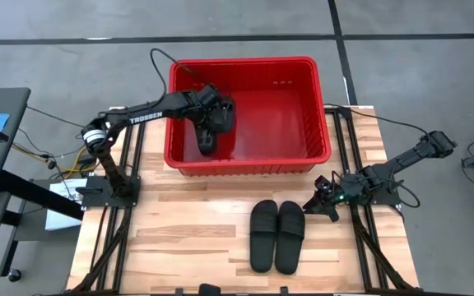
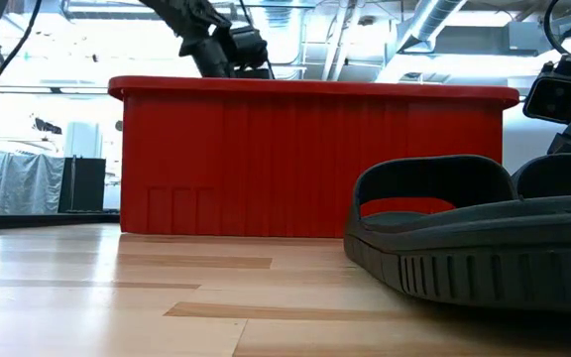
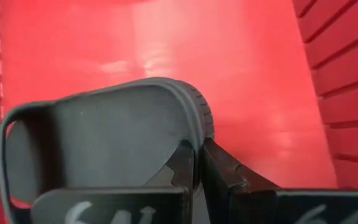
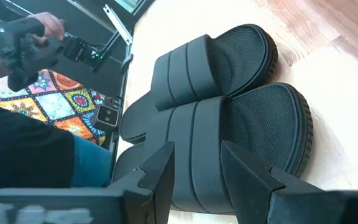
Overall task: Pick and place slides into bin
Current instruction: Put the black slides into the red box
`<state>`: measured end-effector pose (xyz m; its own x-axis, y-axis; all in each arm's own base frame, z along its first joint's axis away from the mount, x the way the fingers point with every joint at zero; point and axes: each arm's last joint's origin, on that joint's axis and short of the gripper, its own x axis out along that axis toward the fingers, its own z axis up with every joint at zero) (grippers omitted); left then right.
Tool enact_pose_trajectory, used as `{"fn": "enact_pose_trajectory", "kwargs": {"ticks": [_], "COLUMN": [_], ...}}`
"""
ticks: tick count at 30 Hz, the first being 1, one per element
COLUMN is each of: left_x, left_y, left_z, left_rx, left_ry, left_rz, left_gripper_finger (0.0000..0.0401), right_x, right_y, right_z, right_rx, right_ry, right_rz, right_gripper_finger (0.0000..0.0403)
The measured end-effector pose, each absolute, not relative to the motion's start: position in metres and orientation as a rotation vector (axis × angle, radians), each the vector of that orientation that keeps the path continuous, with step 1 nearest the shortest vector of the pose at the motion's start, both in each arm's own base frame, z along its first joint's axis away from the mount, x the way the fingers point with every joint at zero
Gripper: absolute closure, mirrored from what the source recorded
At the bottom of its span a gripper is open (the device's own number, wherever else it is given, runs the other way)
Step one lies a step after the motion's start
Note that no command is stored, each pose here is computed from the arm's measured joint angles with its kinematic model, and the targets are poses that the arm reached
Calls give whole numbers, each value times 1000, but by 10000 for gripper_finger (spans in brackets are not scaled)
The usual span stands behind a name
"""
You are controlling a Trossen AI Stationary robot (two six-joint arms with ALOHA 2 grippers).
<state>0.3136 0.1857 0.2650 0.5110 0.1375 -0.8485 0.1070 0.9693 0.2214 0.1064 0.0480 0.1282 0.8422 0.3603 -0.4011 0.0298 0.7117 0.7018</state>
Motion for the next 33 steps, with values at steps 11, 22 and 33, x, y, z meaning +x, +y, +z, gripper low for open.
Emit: {"fn": "enact_pose_trajectory", "kwargs": {"ticks": [11,22,33], "left_x": [311,306,307], "left_y": [186,183,182], "left_z": [240,220,220], "left_rx": [250,238,175], "left_ry": [1032,1061,1046], "left_rz": [45,56,66], "left_gripper_finger": [401,401,395], "right_x": [106,106,106], "right_y": [48,48,48], "right_z": [128,128,128], "right_rx": [765,765,765], "right_ry": [551,551,551], "right_rz": [194,194,194], "right_gripper_finger": [280,280,280]}}
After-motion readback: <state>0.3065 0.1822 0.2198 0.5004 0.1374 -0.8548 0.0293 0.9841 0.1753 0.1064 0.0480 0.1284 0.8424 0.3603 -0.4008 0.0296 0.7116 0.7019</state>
